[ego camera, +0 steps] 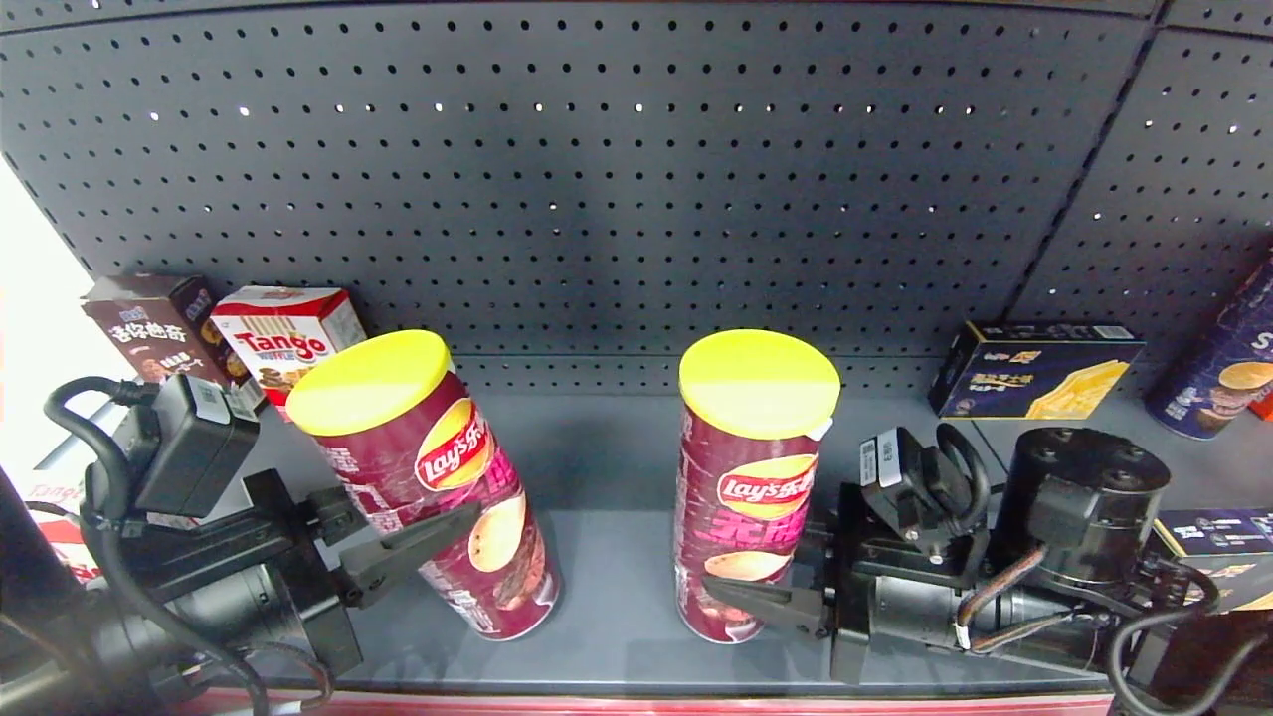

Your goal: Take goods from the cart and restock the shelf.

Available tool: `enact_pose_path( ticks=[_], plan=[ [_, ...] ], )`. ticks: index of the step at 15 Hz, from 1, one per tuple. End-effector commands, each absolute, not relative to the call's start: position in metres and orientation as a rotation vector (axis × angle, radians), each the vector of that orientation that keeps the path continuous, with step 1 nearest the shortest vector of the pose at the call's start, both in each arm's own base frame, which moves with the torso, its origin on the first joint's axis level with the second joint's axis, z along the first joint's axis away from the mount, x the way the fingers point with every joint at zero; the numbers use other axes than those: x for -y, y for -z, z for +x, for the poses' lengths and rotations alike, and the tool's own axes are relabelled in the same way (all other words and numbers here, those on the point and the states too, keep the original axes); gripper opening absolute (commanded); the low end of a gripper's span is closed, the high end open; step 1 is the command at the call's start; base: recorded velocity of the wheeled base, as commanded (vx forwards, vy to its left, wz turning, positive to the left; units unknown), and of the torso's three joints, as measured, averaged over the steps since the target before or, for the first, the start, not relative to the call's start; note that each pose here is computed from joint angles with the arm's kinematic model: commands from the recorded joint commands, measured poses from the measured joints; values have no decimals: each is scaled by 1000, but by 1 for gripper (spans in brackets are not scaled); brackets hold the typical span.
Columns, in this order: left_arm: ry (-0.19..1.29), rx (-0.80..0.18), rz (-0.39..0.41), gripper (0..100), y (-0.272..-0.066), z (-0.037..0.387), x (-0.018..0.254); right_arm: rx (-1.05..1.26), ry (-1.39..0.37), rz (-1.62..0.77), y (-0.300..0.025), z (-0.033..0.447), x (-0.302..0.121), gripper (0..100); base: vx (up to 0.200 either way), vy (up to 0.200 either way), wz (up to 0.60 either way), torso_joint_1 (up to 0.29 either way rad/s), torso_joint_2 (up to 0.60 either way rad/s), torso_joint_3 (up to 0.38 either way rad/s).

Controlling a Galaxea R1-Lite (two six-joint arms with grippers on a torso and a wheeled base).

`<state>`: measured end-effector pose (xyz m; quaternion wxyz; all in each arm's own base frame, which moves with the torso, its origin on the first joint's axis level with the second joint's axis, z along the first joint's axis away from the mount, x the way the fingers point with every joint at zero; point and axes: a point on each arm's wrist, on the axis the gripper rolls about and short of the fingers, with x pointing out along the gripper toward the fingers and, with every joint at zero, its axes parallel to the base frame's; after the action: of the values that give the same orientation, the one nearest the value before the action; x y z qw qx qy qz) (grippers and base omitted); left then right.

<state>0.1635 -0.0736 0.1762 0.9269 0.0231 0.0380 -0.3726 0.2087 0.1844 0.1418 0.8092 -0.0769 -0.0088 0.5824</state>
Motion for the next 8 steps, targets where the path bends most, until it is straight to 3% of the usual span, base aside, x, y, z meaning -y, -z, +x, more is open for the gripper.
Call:
enact_pose_path(
  ticks=[1,8],
  plan=[
    [764,-77,48,0,-177,164,74,-21,-1254,-168,-131,209,-186,0,0,0,0,0,0,0],
    [764,-73,45,0,-178,164,74,-60,-1274,-171,-114,216,-199,0,0,0,0,0,0,0]
  ],
)
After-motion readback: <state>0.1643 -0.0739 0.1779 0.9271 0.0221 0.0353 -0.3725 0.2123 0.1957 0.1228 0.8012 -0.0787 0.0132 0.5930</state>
